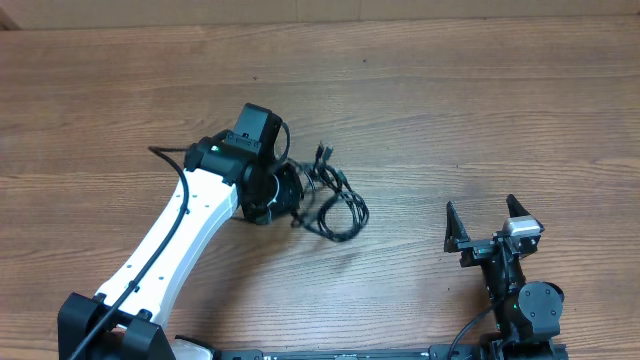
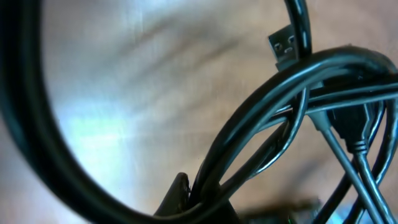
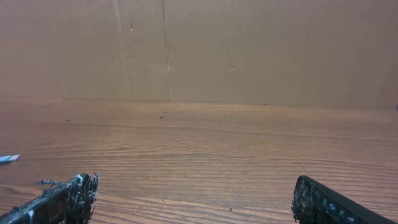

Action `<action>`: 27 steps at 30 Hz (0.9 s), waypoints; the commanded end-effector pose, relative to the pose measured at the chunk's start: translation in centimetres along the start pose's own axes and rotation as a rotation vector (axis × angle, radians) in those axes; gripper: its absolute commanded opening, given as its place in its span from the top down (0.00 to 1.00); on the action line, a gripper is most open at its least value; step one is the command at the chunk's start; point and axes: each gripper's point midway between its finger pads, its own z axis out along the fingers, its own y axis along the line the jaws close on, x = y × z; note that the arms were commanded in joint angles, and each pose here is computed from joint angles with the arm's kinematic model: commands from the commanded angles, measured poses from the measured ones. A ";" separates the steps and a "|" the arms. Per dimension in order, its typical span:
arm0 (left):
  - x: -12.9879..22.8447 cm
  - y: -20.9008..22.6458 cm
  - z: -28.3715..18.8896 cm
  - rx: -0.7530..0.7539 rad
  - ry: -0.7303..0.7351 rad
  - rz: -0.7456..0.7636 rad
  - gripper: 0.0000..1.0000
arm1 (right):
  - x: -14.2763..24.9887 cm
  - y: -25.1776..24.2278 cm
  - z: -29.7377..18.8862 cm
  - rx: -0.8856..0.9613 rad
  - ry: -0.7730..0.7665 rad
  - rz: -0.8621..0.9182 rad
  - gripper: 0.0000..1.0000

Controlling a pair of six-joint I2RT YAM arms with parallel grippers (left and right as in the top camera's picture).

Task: Untangle cables
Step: 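Lift the grasped cable bundle with the left gripper toward the center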

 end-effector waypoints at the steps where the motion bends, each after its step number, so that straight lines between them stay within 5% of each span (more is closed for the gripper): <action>1: 3.6 -1.6 -0.8 0.098 0.176 -0.052 0.96 | 0.1 -0.2 0.0 0.012 -0.006 -0.001 0.00; 12: 10.2 -4.5 -3.9 0.290 0.553 -0.178 0.96 | 0.1 -0.2 0.0 0.012 -0.006 -0.001 0.00; 27: 12.6 -6.9 -7.2 0.335 0.833 -0.552 0.96 | 0.1 -0.2 0.0 0.008 -0.006 -0.001 0.00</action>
